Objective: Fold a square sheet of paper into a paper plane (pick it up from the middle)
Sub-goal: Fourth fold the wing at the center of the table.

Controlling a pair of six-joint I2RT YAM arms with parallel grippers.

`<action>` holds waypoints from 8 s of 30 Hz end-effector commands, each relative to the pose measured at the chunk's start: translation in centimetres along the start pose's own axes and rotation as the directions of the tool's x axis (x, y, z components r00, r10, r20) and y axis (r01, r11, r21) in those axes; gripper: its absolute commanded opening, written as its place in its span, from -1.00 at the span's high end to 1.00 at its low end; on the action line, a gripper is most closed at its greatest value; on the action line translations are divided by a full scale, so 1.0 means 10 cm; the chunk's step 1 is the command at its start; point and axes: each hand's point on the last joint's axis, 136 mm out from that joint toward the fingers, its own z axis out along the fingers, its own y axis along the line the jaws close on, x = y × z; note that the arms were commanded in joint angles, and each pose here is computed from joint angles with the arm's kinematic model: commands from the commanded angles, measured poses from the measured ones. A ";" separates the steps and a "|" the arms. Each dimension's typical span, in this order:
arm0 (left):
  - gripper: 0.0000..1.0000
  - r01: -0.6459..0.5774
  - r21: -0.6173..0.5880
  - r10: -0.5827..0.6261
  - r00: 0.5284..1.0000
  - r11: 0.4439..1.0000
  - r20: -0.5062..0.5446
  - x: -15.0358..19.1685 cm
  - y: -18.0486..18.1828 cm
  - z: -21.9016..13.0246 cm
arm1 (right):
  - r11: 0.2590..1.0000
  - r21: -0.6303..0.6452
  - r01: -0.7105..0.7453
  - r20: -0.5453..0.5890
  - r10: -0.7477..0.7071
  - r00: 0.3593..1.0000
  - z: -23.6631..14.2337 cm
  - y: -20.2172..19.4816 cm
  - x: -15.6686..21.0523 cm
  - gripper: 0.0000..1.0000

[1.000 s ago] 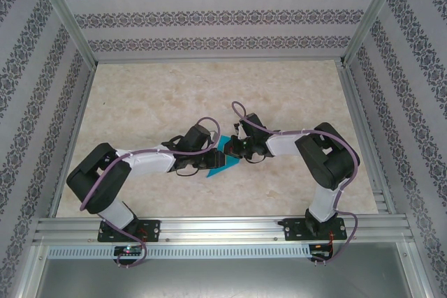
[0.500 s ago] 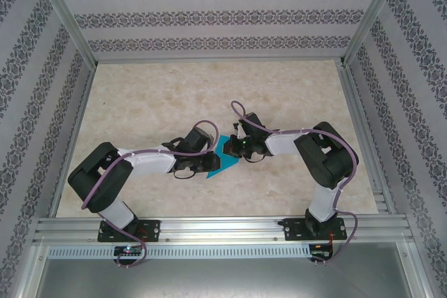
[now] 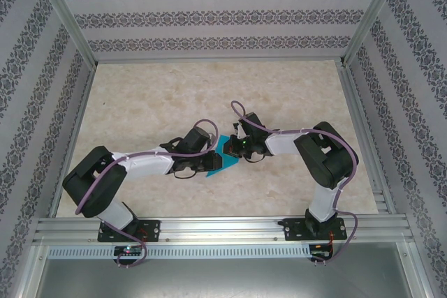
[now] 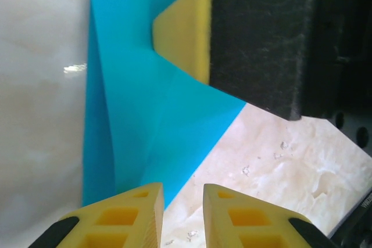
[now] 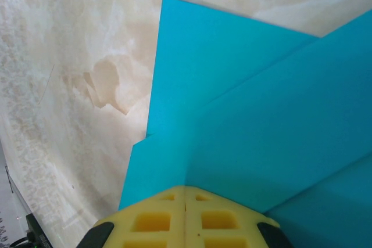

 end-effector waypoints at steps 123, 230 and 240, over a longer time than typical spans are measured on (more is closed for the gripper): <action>1.00 0.060 -0.203 -0.061 0.998 0.977 -0.002 0.40 0.74 0.00 | 0.997 -0.044 0.063 -0.057 -0.065 0.996 0.18 0.43 0.54 1.00; 1.00 0.137 -0.215 -0.150 0.988 0.967 -0.045 0.57 0.88 0.08 | 0.992 -0.048 0.114 0.079 -0.110 0.991 -0.44 0.28 -0.28 1.00; 1.00 0.140 -0.228 -0.155 0.987 0.964 -0.052 0.59 0.90 0.08 | 0.990 -0.027 0.139 -0.072 -0.141 0.987 0.08 0.29 0.26 1.00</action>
